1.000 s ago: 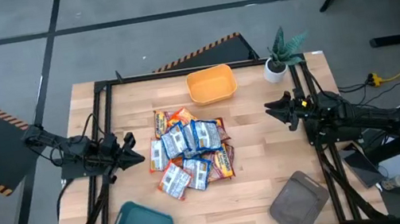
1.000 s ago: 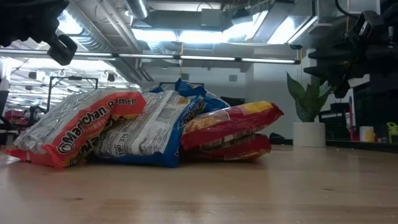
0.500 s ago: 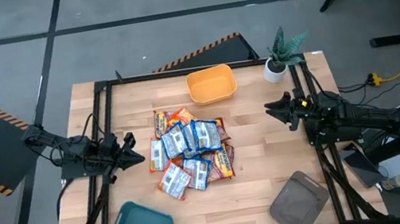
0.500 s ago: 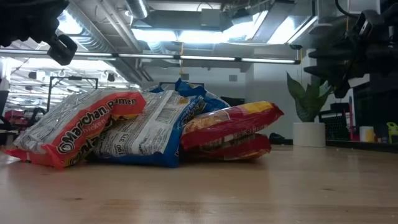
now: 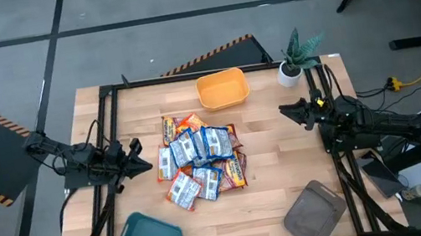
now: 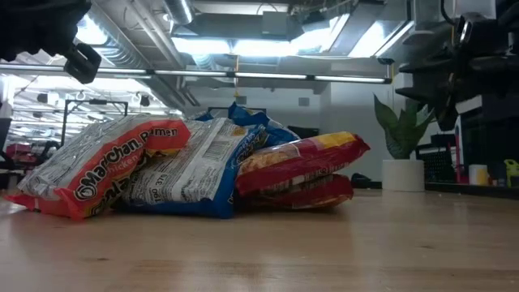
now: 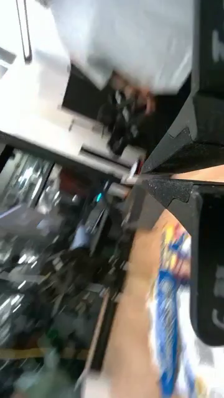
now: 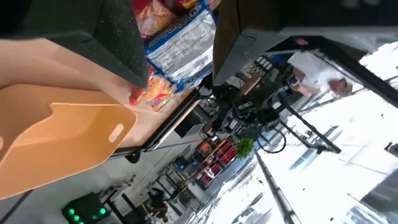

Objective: Sort Maruchan noodles
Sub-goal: Put the blue noodle pack into the black bin

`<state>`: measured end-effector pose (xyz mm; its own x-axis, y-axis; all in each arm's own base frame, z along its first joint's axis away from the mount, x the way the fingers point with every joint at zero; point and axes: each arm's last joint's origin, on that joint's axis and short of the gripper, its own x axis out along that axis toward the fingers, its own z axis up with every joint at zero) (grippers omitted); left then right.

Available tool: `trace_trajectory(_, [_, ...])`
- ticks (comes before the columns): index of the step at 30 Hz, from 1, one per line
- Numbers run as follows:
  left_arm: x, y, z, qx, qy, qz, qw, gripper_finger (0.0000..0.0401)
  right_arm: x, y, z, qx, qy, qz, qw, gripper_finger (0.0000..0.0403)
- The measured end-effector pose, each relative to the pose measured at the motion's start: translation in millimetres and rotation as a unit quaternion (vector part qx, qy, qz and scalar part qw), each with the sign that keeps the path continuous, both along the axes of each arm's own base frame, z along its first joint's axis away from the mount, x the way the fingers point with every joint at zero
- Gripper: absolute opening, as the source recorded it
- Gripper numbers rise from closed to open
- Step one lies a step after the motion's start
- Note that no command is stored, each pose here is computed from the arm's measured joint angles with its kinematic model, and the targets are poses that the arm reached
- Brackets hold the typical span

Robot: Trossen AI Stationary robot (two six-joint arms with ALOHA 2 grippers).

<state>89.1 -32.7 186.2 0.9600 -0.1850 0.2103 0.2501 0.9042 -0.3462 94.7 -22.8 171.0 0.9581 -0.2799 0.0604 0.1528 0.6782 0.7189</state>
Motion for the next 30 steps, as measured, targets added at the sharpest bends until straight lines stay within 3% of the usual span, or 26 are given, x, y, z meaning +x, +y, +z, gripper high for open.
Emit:
trace_trajectory(6, [-1,5,7,-0.029,-0.027,0.074,0.997,0.0018,0,-1,-1,0.019,0.002,-0.009,1.000,0.0166])
trace_trajectory(12, [-1,7,7,-0.035,-0.024,0.103,0.994,0.0018,-1,-2,0,0.019,-0.003,-0.030,0.999,0.0166])
trace_trajectory(19, [-1,11,6,-0.052,-0.016,0.178,0.982,0.0018,-3,-3,11,0.023,-0.066,-0.062,0.996,0.0166])
trace_trajectory(22, [-2,14,7,-0.083,-0.017,0.223,0.971,0.0018,-3,-4,14,0.022,-0.083,-0.071,0.994,0.0166])
trace_trajectory(24, [-3,15,8,-0.117,-0.026,0.218,0.969,0.0018,-4,-4,16,0.020,-0.094,-0.070,0.993,0.0166])
trace_trajectory(30, [-4,16,9,-0.147,-0.031,0.230,0.961,0.0018,-4,-3,17,0.018,-0.099,-0.066,0.993,0.0166])
